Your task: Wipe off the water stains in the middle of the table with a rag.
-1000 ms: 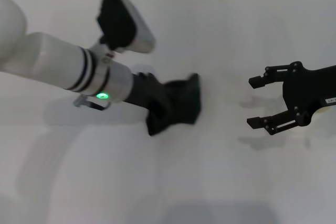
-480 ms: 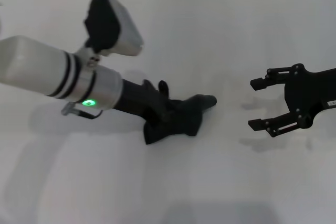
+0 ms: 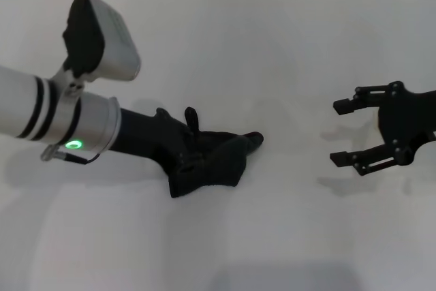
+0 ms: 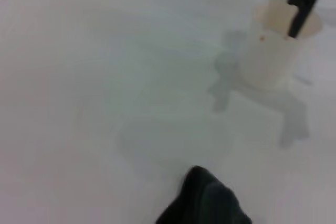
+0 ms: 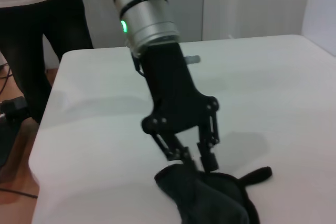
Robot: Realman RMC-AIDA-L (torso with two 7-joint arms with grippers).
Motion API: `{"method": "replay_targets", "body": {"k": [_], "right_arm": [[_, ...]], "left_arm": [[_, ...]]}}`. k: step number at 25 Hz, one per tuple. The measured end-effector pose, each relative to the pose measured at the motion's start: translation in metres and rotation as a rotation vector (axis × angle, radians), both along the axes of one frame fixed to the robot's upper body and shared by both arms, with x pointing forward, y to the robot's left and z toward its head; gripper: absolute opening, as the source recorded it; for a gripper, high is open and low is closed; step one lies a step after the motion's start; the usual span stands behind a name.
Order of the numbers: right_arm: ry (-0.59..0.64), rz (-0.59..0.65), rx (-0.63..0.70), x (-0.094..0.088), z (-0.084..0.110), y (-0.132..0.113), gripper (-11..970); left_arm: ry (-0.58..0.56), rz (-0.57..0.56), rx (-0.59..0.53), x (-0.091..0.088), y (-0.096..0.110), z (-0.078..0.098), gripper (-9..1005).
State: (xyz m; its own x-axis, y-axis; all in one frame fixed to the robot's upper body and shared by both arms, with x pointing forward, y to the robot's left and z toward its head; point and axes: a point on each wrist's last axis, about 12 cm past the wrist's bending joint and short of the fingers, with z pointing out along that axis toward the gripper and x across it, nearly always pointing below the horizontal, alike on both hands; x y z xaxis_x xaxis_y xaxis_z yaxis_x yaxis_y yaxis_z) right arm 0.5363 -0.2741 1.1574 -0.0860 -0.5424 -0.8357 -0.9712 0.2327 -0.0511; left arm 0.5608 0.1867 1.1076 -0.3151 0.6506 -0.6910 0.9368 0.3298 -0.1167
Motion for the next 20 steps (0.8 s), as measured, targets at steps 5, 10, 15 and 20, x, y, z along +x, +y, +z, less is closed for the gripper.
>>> {"method": "replay_targets", "body": {"k": [5, 10, 15, 20], "right_arm": [[-0.023, -0.026, 0.036, -0.006, 0.002, -0.016, 869], [-0.027, -0.058, 0.070, -0.017, 0.000, -0.038, 869], [-0.031, -0.089, 0.104, -0.022, -0.005, -0.049, 869], [-0.039, -0.091, 0.127, -0.023, -0.009, -0.050, 869]], "left_arm": [[-0.078, -0.006, -0.063, -0.015, 0.019, 0.010, 199], [-0.111, 0.038, -0.137, -0.022, 0.044, 0.020, 363], [-0.133, 0.049, -0.259, -0.038, 0.081, 0.025, 599], [-0.152, 0.099, -0.354, -0.051, 0.112, 0.021, 652]]}}
